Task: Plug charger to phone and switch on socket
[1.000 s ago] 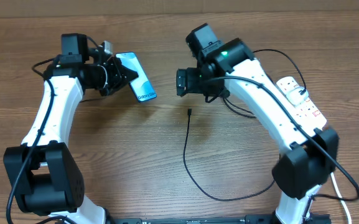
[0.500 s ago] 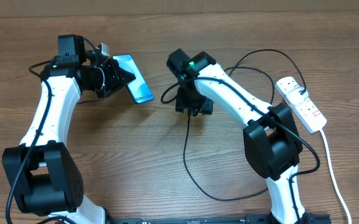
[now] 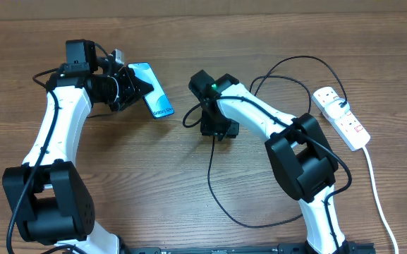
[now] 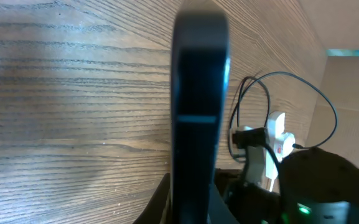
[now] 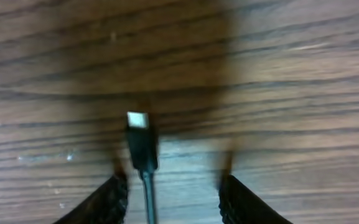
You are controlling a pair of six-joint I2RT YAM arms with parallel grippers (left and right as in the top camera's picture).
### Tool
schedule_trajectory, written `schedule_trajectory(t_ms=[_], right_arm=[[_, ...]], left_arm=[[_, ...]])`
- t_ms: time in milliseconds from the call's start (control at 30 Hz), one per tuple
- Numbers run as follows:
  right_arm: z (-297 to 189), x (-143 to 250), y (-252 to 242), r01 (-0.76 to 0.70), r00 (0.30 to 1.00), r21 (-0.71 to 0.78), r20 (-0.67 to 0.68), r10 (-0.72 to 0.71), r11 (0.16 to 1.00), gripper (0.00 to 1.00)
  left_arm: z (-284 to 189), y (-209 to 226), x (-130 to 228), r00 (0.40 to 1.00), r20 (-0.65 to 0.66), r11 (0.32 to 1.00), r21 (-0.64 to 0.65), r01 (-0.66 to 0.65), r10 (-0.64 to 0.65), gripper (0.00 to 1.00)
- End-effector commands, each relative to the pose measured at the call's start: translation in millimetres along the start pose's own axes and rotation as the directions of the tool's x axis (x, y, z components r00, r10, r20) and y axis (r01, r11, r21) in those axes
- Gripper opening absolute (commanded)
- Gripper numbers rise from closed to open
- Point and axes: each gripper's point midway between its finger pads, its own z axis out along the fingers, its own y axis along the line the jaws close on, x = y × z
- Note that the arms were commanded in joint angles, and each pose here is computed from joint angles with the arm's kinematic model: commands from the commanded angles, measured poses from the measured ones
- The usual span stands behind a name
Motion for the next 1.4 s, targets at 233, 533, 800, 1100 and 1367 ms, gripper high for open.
schedule_trajectory(t_ms=[233, 533, 800, 1100, 1367], right_arm=[[17, 5, -3, -0.005, 1.0, 0.005, -0.012, 0.005, 1.0, 0.29], [20, 2, -1, -0.005, 1.0, -0.005, -0.001, 0.005, 1.0, 0.15], [20, 1, 0, -0.005, 1.0, -0.009, 0.004, 0.005, 1.0, 0.12], [21, 2, -1, -0.005, 1.0, -0.008, 0.002, 0.005, 1.0, 0.12], [23, -1, 1, 0.004, 1.0, -0.019, 0.014, -0.004, 1.0, 0.04]], left_arm=[[-4, -7, -3, 1.0, 0.008, 0.999, 0.024, -0.029, 0.028, 0.04], [-4, -7, -3, 1.0, 0.008, 0.999, 0.024, -0.029, 0.028, 0.04], [-4, -7, -3, 1.0, 0.008, 0.999, 0.024, -0.029, 0.028, 0.04], [-4, -6, -3, 1.0, 0.008, 0.999, 0.024, -0.028, 0.028, 0.04], [-4, -7, -3, 1.0, 0.008, 0.999, 0.024, -0.029, 0.028, 0.04]])
